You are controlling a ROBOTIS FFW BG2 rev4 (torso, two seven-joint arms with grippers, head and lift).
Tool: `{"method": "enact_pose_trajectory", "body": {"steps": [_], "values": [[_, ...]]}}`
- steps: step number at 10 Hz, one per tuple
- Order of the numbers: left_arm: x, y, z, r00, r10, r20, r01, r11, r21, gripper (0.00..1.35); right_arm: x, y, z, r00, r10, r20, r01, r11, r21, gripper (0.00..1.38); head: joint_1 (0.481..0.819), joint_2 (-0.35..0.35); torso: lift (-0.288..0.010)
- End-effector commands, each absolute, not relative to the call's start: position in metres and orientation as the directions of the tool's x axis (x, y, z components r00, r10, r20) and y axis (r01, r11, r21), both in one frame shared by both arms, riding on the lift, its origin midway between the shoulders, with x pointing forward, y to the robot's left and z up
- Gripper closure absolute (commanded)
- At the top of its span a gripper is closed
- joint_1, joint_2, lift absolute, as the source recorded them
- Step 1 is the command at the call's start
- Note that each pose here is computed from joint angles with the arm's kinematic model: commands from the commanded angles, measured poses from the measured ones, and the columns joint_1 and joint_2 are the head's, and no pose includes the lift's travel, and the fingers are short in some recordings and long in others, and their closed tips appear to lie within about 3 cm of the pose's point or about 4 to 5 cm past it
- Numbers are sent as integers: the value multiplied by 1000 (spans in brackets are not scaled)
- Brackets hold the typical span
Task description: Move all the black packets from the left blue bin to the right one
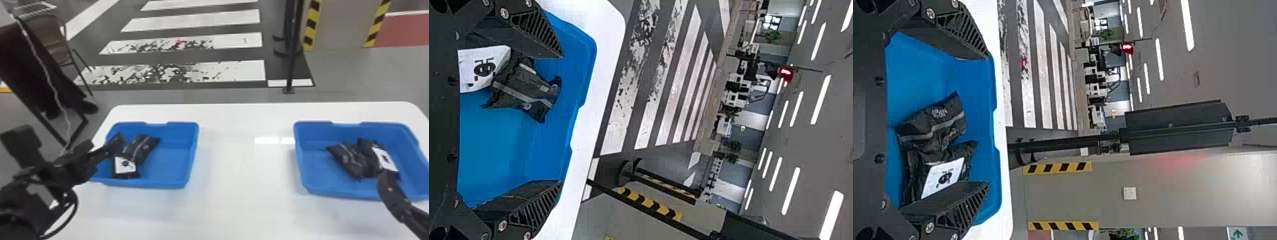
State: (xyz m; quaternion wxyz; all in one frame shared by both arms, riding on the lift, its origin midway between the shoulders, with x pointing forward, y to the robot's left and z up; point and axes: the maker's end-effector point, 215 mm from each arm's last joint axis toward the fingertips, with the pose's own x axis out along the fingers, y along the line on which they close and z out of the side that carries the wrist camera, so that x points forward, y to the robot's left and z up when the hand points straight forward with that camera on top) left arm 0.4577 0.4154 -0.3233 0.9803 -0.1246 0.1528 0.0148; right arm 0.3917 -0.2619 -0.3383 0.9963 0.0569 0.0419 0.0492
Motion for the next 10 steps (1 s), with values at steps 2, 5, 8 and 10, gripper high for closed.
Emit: {"method": "enact_pose_trajectory", "body": {"steps": [2, 5, 8, 10], "values": [[487, 430, -339, 926, 7, -378, -103, 967, -235, 150, 370, -236, -351, 982, 148, -117, -125, 976, 180, 145, 695, 209, -138], [516, 444, -371, 854, 20, -520, -160, 961, -227, 150, 368, -230, -368, 974, 166, -156, -134, 972, 192, 151, 695, 262, -138], [550, 426, -392, 783, -3, -621, -133, 976, -171, 150, 369, -225, -373, 970, 177, -164, -142, 968, 207, 154, 695, 256, -138], [548, 429, -410, 734, 30, -679, -159, 979, -128, 150, 368, -223, -377, 968, 182, -172, -141, 964, 226, 154, 695, 242, -138]]}}
